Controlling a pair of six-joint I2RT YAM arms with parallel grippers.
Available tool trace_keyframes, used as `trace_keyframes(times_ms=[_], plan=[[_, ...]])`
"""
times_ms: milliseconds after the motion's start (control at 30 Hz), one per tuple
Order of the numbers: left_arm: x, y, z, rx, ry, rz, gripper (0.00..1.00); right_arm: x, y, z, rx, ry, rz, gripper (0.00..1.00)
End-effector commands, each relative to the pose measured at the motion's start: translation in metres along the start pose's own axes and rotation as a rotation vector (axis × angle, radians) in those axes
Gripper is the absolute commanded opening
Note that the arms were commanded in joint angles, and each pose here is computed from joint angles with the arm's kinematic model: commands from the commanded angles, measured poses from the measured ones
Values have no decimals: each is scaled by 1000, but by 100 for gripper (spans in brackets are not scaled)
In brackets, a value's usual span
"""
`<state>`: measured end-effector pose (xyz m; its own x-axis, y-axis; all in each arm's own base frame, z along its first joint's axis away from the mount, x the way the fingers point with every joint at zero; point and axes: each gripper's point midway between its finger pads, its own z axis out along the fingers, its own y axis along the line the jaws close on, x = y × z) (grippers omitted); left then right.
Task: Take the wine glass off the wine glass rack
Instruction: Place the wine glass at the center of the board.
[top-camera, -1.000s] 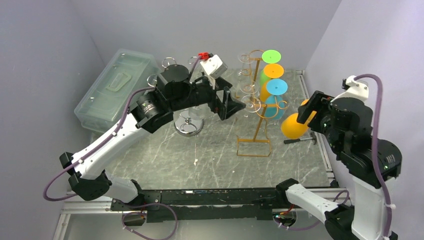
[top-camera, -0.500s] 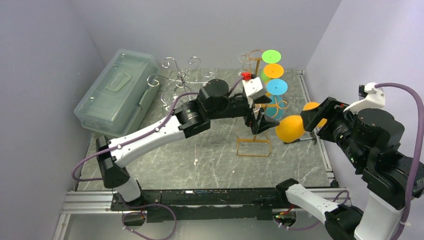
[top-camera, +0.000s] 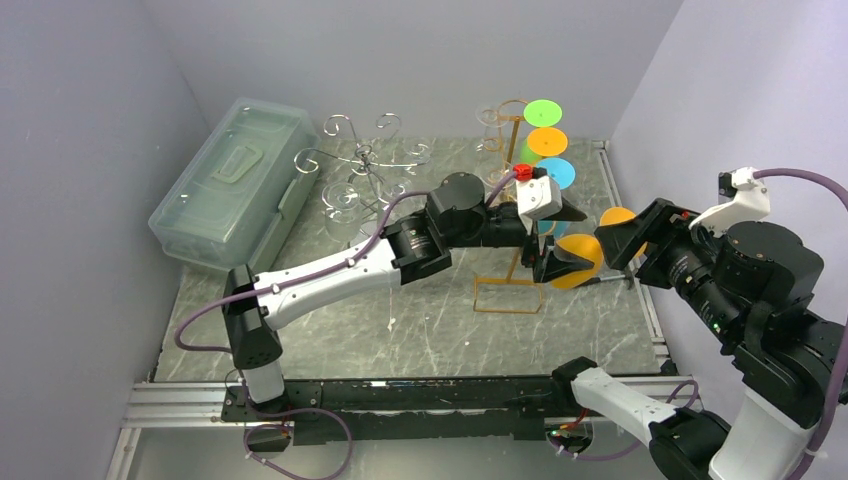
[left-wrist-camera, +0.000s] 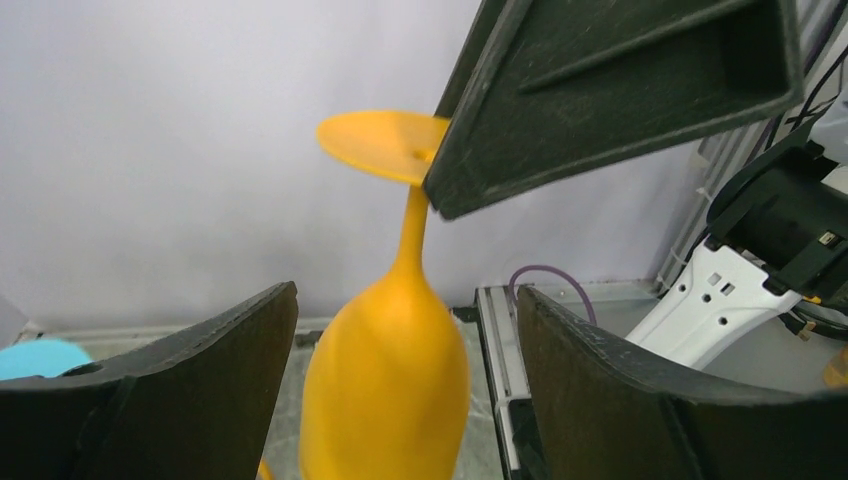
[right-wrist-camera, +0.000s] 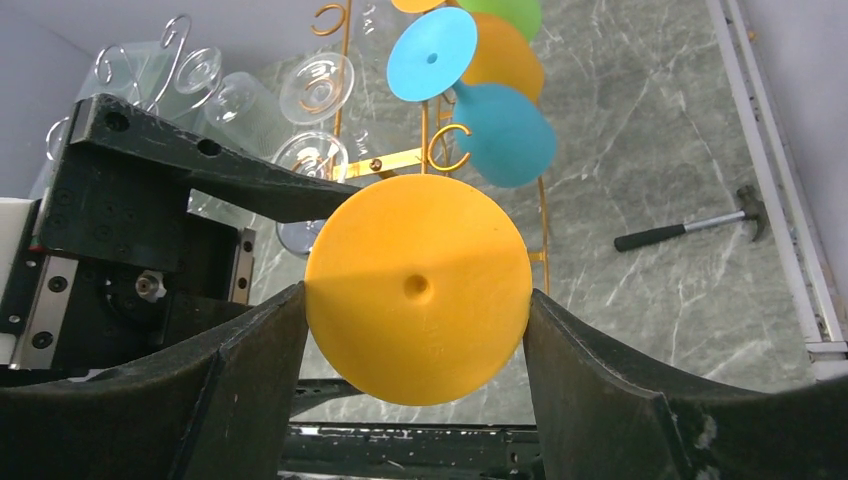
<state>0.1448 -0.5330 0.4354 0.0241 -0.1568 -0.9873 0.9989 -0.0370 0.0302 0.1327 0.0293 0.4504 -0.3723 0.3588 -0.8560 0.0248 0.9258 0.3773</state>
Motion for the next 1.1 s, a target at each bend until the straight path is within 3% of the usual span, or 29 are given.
trace_keyframes(times_ms=[0,333,667,1067], plan=[[-36,-14,12,70,-125,44,85,-4,9,-4,-45,-10,20,39],[-37,-18,28,76,-152,6,78,-5,10,-8,-63,-17,32,39],[-34,-24,41,94,-156,-22,64,-6,12,-14,-81,-31,50,38],[-37,-37,54,112,-169,-40,31,-7,10,-20,-89,-50,63,37]])
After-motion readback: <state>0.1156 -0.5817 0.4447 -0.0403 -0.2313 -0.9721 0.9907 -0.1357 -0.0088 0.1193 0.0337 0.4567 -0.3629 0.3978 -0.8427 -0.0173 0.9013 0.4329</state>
